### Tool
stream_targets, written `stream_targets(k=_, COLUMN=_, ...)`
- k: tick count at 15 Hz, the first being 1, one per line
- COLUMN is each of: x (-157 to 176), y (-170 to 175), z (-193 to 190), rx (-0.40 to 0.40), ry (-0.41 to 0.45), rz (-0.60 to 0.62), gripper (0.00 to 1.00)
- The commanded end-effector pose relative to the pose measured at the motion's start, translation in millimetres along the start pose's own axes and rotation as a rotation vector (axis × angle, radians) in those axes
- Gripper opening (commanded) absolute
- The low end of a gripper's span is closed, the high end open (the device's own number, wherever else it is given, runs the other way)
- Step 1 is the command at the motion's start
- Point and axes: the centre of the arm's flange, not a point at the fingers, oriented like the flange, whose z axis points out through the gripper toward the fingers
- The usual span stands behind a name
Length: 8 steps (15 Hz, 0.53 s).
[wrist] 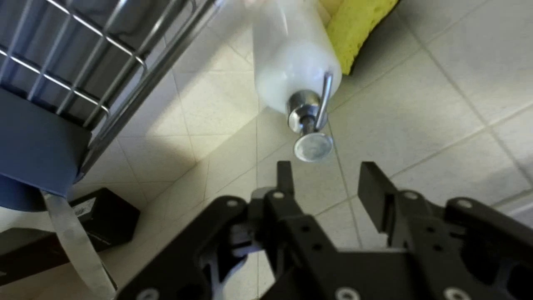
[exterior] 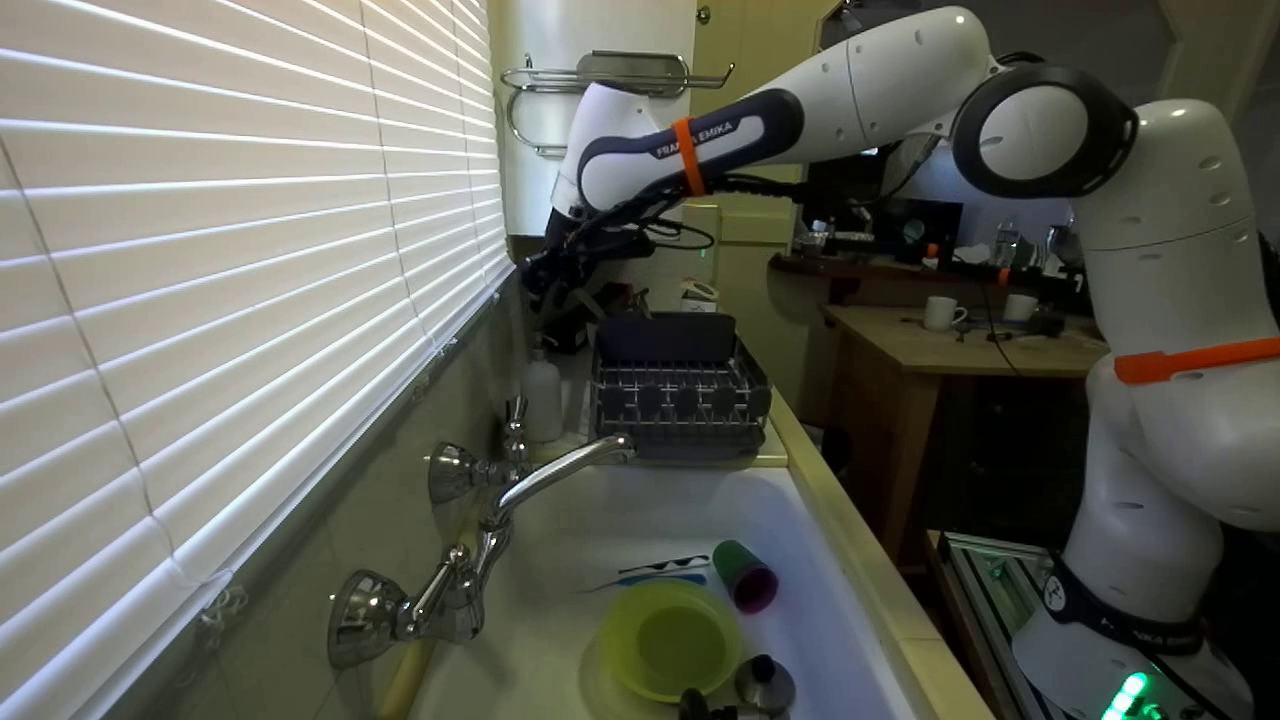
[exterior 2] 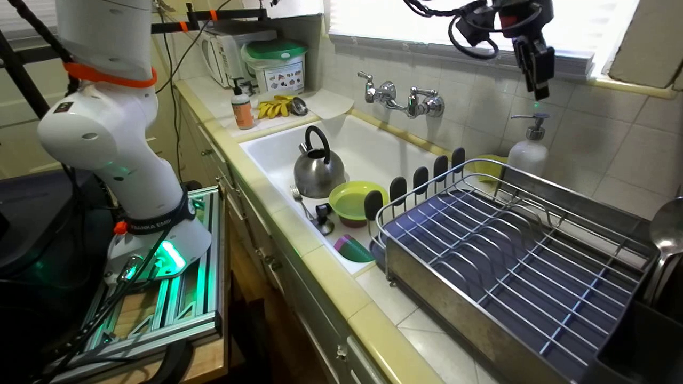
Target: Push down on the squirt bottle
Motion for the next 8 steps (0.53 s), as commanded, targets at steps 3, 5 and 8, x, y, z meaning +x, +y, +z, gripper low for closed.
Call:
stream_targets(k=3, x=-73, y=0, z=-86, rx=-0.012, ry=-0.277, rz=-0.145, gripper=0.93)
stream_targets(k=5, x=-93, y=11, z=-100, rx=-0.023, ry=-0.375, rz=-0.206, gripper=1.00)
stream_targets(k=8, x=-119, y=32, z=-112, rx=-0.011, ry=-0.499, rz=-0.331, gripper=1.00)
